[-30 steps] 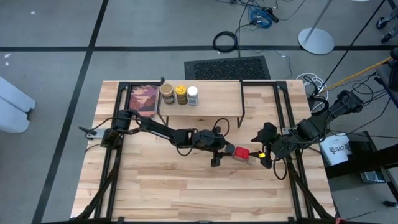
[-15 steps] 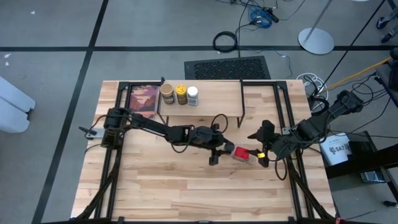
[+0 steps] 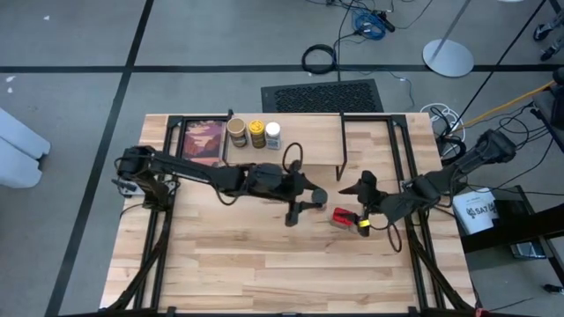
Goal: Shelf spices
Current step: Put the orange seasoning bottle on the shelf
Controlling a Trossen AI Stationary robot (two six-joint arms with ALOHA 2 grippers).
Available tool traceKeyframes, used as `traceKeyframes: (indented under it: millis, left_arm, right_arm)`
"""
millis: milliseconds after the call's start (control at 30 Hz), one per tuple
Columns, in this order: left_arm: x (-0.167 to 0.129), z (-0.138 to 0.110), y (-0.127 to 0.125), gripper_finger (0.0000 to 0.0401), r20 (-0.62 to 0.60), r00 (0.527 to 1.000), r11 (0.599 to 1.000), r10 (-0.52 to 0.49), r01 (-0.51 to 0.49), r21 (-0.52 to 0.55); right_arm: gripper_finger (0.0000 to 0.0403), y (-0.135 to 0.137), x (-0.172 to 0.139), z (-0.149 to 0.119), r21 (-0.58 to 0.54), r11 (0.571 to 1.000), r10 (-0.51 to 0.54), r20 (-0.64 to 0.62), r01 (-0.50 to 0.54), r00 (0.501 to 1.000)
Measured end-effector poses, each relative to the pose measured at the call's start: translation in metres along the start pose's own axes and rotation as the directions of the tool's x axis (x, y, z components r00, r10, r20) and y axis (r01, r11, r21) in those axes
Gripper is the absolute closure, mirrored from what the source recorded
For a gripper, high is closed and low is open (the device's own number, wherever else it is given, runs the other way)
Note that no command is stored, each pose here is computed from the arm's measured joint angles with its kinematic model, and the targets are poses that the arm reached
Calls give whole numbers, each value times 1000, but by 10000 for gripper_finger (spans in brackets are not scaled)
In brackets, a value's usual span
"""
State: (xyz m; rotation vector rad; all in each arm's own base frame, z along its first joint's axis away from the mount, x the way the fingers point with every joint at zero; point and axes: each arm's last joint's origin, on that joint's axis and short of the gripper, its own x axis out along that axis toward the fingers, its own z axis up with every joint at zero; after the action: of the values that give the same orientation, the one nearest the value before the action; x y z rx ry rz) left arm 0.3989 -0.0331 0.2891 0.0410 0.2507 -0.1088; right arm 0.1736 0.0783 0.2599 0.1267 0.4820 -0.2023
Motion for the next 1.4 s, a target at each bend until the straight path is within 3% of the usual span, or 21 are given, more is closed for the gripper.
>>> traceKeyframes:
  millis: [300,500,900,1100,1400]
  left_arm:
    - [-16,16,0,193,37,999,1000,1,-2,24]
    - [-16,16,-2,193,37,999,999,-3,1,34]
    - [-16,16,-2,193,37,999,999,-2,0,54]
    - [-16,15,-2,193,22,1000,999,-2,1,54]
    - [-16,13,-2,181,8,1000,999,0,0,52]
  right_arm:
    - [75,-11,17,19,-3,995,100,124,-100,987]
    - [75,-20,35,26,2,982,186,115,-187,976]
    - [80,-18,71,31,-79,968,247,172,-237,954]
    - [112,-18,72,31,-89,968,248,182,-236,951]
    - [196,-18,72,32,-101,967,248,184,-233,951]
